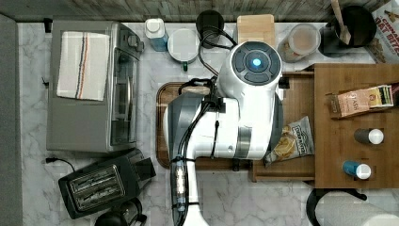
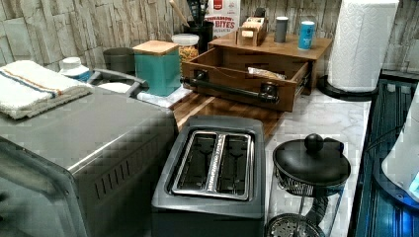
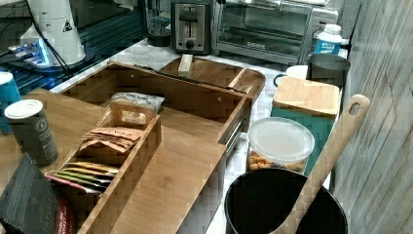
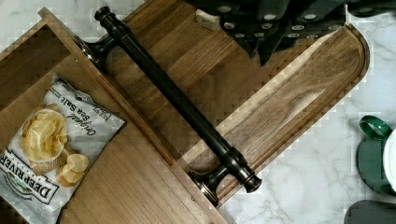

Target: Close the drawer.

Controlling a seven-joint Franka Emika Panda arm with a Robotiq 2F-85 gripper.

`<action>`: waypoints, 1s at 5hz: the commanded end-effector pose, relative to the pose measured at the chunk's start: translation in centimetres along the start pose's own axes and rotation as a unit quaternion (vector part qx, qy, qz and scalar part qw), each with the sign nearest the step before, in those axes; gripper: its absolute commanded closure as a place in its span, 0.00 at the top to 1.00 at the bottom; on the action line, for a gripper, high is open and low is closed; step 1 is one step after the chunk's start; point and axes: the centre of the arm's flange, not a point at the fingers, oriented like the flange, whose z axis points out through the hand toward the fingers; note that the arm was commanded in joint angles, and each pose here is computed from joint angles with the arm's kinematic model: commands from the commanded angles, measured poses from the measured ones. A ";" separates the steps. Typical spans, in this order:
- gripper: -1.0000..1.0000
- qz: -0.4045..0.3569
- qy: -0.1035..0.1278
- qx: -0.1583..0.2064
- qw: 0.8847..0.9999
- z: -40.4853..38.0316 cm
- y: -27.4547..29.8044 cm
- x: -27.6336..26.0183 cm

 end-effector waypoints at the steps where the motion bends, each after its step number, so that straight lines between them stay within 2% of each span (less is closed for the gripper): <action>1: 0.00 0.002 -0.002 0.002 1.000 0.1 0.1 0.1; 2: 0.00 -0.080 0.011 0.012 0.997 1.4 0.4 -0.9; 3: 0.00 -0.182 0.047 0.004 0.982 3.7 -0.8 -3.1; 4: 0.00 -0.243 0.065 -0.012 0.968 5.9 -2.7 -5.3; 5: 0.00 -0.295 0.061 -0.021 0.953 8.4 -3.6 -7.2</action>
